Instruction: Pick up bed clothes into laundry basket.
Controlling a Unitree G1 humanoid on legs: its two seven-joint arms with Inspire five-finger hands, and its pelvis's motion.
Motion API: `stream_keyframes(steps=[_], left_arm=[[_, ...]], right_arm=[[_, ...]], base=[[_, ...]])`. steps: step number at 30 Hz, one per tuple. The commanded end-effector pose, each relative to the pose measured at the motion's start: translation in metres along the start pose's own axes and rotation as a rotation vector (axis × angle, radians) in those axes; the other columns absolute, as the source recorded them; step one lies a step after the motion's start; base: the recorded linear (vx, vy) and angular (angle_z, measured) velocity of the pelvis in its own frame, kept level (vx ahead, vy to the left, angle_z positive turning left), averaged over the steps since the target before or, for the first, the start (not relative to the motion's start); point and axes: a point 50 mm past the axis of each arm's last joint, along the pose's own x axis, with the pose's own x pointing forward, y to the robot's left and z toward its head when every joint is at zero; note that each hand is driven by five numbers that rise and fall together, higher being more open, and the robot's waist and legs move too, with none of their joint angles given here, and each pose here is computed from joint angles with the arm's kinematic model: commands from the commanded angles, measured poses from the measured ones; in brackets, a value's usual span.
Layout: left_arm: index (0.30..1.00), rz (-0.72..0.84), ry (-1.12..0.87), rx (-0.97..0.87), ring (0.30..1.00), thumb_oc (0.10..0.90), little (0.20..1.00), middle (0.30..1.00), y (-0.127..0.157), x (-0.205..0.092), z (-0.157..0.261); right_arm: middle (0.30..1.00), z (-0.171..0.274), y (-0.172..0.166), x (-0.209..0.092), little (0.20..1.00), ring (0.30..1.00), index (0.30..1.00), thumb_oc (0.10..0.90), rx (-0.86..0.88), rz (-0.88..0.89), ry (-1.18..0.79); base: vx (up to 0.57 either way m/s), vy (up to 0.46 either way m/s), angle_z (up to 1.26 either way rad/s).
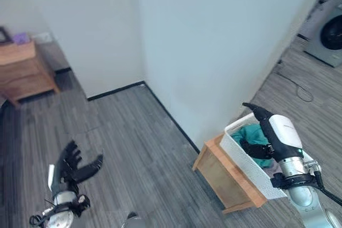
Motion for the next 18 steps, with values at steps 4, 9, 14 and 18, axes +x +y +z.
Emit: stream_keyframes(steps=[4, 9, 14, 18], left_arm=[[0.900, -0.162, -0.453, 0.016, 0.900, 0.800, 0.900, 0.900, -0.025, 0.020, 0.096], [0.900, -0.206, -0.473, 0.033, 0.900, 0.800, 0.900, 0.900, -0.030, 0.014, 0.100], [0.900, -0.210, -0.475, 0.014, 0.900, 0.800, 0.900, 0.900, -0.037, 0.024, 0.100], [0.900, -0.246, -0.452, 0.030, 0.900, 0.800, 0.900, 0.900, -0.046, 0.032, 0.097]], right_arm=[[0.900, -0.003, -0.059, 0.030, 0.900, 0.900, 0.900, 0.800, -0.020, -0.341, -0.072], [0.900, -0.002, -0.056, 0.028, 0.900, 0.900, 0.900, 0.800, 0.022, -0.344, -0.077], [0.900, 0.017, -0.032, 0.037, 0.900, 0.900, 0.900, 0.800, 0.152, -0.264, -0.138], [0.900, 0.010, -0.025, 0.023, 0.900, 0.900, 0.900, 0.800, 0.162, -0.226, -0.093]], base=[[-0.21, 0.137, 1.98], [-0.10, 0.276, 2.18], [-0.15, 0.197, 1.36], [-0.14, -0.047, 1.70]])
